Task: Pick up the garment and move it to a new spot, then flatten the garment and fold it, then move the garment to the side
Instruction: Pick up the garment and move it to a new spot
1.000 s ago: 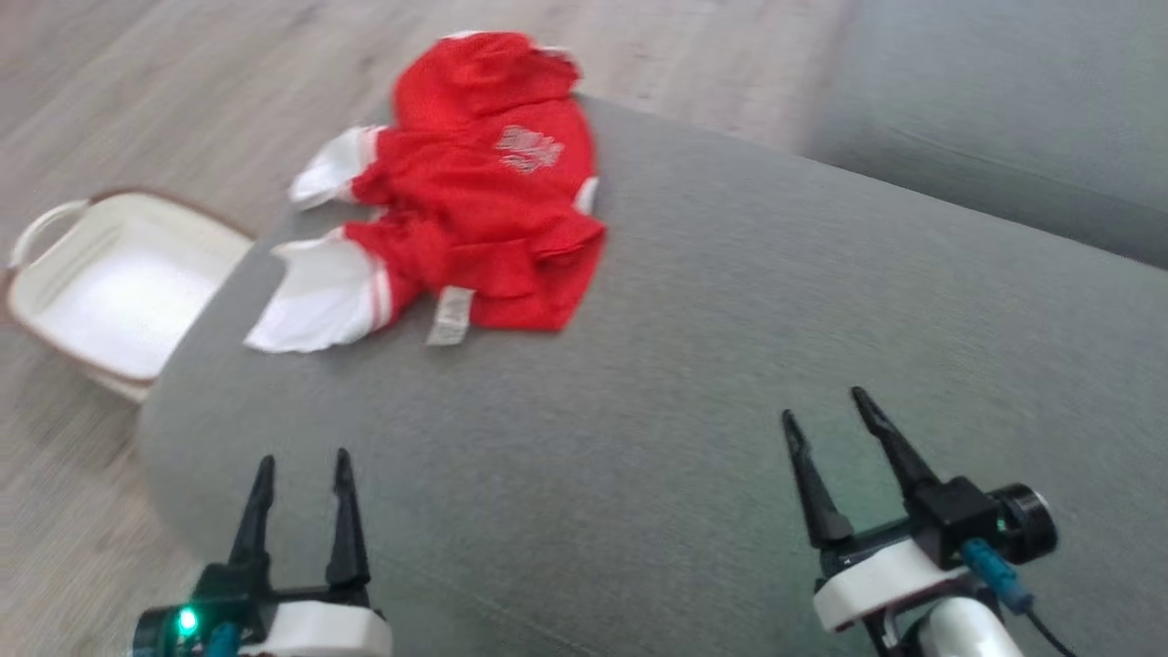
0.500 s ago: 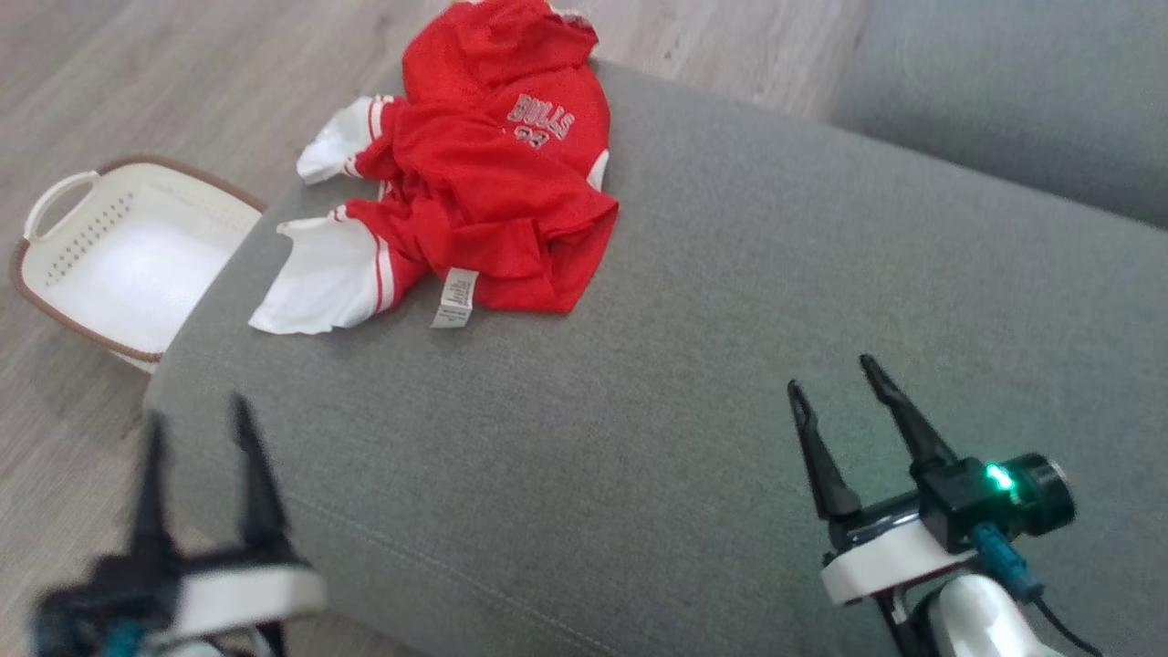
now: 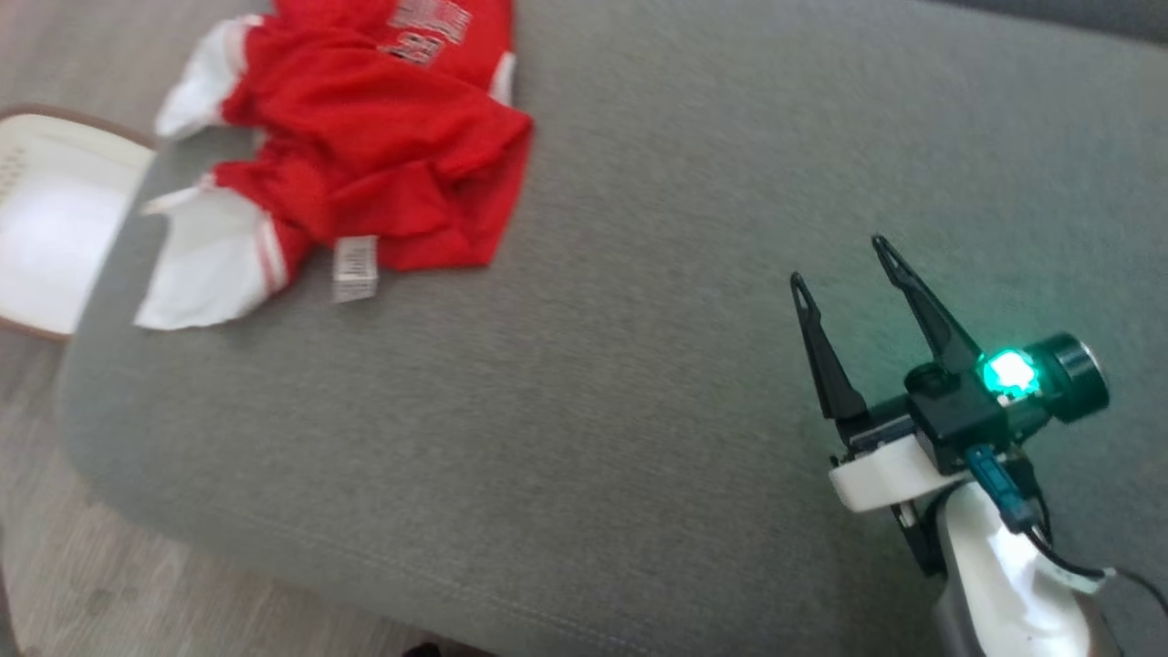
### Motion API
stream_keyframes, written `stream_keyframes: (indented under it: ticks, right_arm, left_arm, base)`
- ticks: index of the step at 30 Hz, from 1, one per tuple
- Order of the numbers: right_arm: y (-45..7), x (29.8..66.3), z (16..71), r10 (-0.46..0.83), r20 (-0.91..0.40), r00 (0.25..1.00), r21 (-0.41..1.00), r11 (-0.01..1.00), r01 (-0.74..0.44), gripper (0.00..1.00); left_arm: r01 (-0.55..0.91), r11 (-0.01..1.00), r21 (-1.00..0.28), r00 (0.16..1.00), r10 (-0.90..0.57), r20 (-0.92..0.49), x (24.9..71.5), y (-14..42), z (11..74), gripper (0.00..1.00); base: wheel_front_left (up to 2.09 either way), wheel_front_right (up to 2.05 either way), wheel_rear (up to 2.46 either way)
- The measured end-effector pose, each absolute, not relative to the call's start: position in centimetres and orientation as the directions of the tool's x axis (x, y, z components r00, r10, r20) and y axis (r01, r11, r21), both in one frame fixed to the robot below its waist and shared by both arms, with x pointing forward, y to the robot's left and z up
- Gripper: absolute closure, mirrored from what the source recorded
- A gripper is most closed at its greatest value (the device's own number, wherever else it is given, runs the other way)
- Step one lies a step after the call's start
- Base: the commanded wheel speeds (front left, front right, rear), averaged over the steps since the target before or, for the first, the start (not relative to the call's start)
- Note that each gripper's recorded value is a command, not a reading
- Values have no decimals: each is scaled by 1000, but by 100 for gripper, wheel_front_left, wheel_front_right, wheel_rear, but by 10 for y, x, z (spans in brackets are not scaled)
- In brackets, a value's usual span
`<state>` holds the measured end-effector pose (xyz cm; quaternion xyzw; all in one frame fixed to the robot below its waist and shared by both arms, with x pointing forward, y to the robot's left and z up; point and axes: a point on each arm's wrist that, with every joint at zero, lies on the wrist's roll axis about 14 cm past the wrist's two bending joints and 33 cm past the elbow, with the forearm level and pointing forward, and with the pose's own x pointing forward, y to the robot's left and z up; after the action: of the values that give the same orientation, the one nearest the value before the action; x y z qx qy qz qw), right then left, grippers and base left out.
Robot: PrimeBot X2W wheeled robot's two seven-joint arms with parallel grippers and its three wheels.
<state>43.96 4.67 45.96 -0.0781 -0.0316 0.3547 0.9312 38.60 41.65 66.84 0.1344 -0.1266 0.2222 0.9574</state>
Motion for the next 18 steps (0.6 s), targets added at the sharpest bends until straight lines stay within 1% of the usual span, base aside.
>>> stream_keyframes:
  ticks: [1,4,6,8,10,13,15,18]
  right_arm:
    - [43,442,457,660,-2,751,-170,740,-651,0]
    - [31,450,446,644,-34,764,-184,748,-638,0]
    - [20,455,437,628,-56,776,-189,757,-626,0]
    - [11,460,429,613,-75,786,-194,765,-615,0]
    - [2,463,421,594,-94,799,-190,777,-600,0]
    - [-10,469,408,567,-124,814,-185,793,-581,0]
    - [-19,472,398,550,-145,823,-185,802,-568,0]
    - [-25,474,386,541,-169,824,-178,805,-566,0]
  left_arm:
    - [-443,876,190,881,387,272,401,418,664,0]
    - [-379,918,118,923,366,116,446,413,628,0]
    - [-332,941,66,943,334,-16,473,402,590,0]
    - [-298,953,55,940,303,-155,488,392,549,0]
    - [-299,954,12,913,289,-287,495,388,506,0]
    - [-293,956,-2,843,257,-473,495,378,445,0]
    - [-292,956,-20,806,235,-544,496,373,416,0]
    - [-297,954,-27,769,223,-599,502,371,390,0]
  base:
    - [0,0,0]
    - [0,0,0]
    - [0,0,0]
    - [0,0,0]
    - [0,0,0]
    - [0,0,0]
    - [0,0,0]
    - [0,0,0]
